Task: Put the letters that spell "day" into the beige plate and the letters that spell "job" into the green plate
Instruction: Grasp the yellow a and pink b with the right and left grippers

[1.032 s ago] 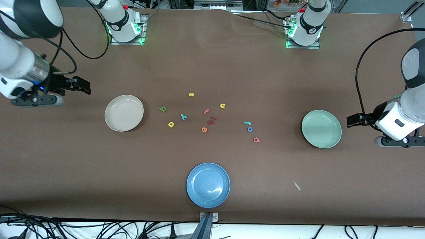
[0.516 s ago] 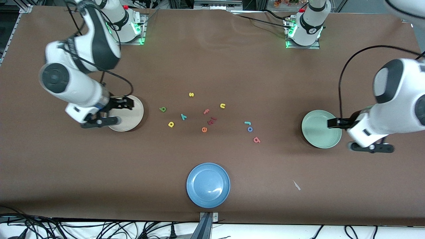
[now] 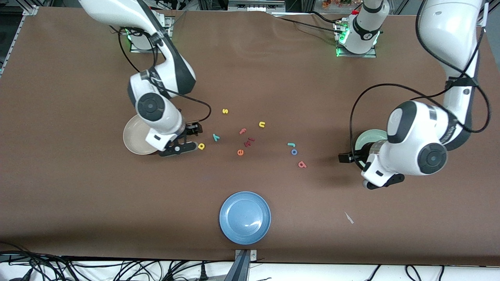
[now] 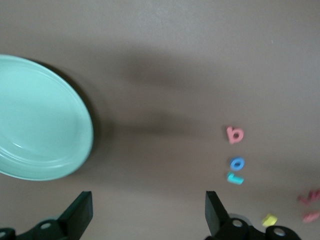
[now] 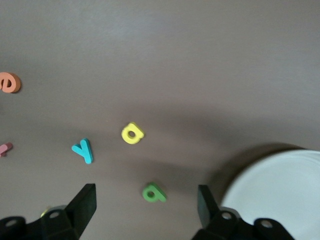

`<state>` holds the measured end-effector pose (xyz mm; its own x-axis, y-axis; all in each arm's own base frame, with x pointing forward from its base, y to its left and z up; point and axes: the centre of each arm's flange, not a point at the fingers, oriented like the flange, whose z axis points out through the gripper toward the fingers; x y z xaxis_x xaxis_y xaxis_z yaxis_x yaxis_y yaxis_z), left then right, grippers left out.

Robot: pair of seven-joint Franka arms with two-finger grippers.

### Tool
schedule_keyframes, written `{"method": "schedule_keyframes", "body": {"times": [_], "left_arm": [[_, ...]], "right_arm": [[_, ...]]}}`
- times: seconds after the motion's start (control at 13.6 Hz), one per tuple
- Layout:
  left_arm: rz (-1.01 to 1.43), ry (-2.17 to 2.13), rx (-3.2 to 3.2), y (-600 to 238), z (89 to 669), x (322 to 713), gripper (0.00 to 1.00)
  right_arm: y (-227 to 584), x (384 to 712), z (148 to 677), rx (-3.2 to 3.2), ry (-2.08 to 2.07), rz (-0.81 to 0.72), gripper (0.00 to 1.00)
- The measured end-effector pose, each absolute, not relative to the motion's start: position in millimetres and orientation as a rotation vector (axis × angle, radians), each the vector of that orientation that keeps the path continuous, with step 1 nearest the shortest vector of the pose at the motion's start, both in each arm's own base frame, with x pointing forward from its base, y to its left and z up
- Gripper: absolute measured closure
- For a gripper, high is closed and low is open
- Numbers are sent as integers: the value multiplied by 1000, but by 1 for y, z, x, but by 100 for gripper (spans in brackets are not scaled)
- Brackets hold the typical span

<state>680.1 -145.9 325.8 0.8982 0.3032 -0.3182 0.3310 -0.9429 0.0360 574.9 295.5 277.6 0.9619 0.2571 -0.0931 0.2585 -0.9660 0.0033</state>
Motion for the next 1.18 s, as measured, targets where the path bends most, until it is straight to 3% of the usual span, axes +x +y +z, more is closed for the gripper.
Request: {"method": "schedule_keyframes", "body": {"times": [0.07,0.22,0.29,0.44,1.18], "left_arm": [[-469,601,2965,-163,313,680,4],[-452,791,2938,-197,288,678,10],[-452,857,2927,-212,275,676,12],[-426,951,2898,-234,250,674,11],[-339,1140,2804,-276,170,668,10]], "right_arm": [[302,571,263,3102,424,-110,11],[303,568,238,3117,431,-39,27],[302,568,226,3122,430,-13,27],[305,568,205,3129,436,30,44],[310,564,181,3127,452,35,54]]}}
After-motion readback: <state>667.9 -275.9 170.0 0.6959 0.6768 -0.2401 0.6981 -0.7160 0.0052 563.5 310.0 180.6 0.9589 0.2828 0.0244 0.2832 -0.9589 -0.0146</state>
